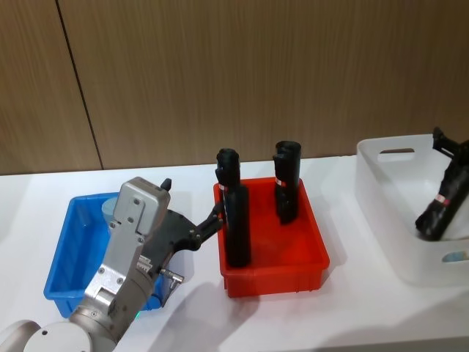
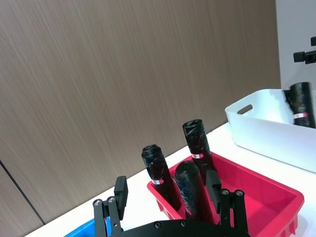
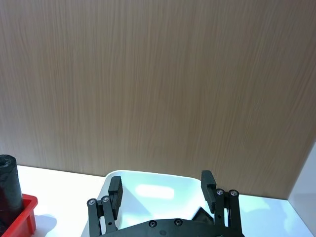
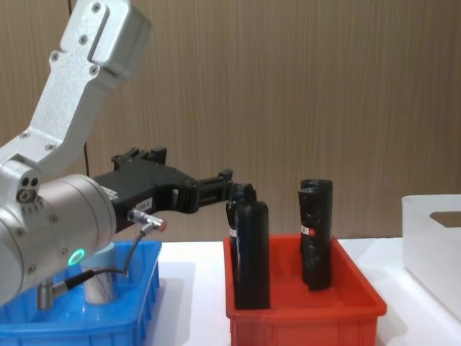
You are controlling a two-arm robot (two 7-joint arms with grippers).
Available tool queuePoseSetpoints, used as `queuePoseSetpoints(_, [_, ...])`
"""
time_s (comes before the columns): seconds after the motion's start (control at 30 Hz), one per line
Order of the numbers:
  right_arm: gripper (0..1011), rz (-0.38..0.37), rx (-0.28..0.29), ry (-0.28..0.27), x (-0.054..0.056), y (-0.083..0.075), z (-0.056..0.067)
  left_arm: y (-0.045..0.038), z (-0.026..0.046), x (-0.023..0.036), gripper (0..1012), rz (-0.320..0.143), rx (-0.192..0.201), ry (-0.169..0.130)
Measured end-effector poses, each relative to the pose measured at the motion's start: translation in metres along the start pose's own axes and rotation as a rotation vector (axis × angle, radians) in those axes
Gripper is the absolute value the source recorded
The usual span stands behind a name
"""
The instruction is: Pick the cotton swabs from the blue box and place them into the white box.
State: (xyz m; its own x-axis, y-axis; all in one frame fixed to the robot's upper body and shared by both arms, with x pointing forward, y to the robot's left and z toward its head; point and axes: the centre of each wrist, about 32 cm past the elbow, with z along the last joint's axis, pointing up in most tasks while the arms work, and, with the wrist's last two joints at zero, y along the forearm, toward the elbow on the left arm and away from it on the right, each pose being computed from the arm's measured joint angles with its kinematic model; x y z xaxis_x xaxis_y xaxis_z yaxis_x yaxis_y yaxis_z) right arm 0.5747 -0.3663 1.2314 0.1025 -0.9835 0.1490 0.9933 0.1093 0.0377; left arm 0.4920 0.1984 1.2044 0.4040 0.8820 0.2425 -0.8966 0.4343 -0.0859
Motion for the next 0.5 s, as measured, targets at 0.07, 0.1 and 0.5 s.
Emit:
queuePoseSetpoints(0.07, [1001, -0.001, 0.0, 0.0, 0.0003, 0.0, -0.0002, 0.0, 0.0, 0.0, 1004, 0.0, 0.0, 0.0])
queuePoseSetpoints(0.1, [1001, -0.002, 0.0, 0.0, 0.0006, -0.0001, -0.0002, 0.0, 0.0, 0.0, 1004, 0.0, 0.0, 0.0])
queuePoseSetpoints(0.5, [1001, -0.004, 0.001, 0.001, 0.0018, -0.0001, -0.0006, 0.0, 0.0, 0.0, 1004, 0.0, 0.0, 0.0])
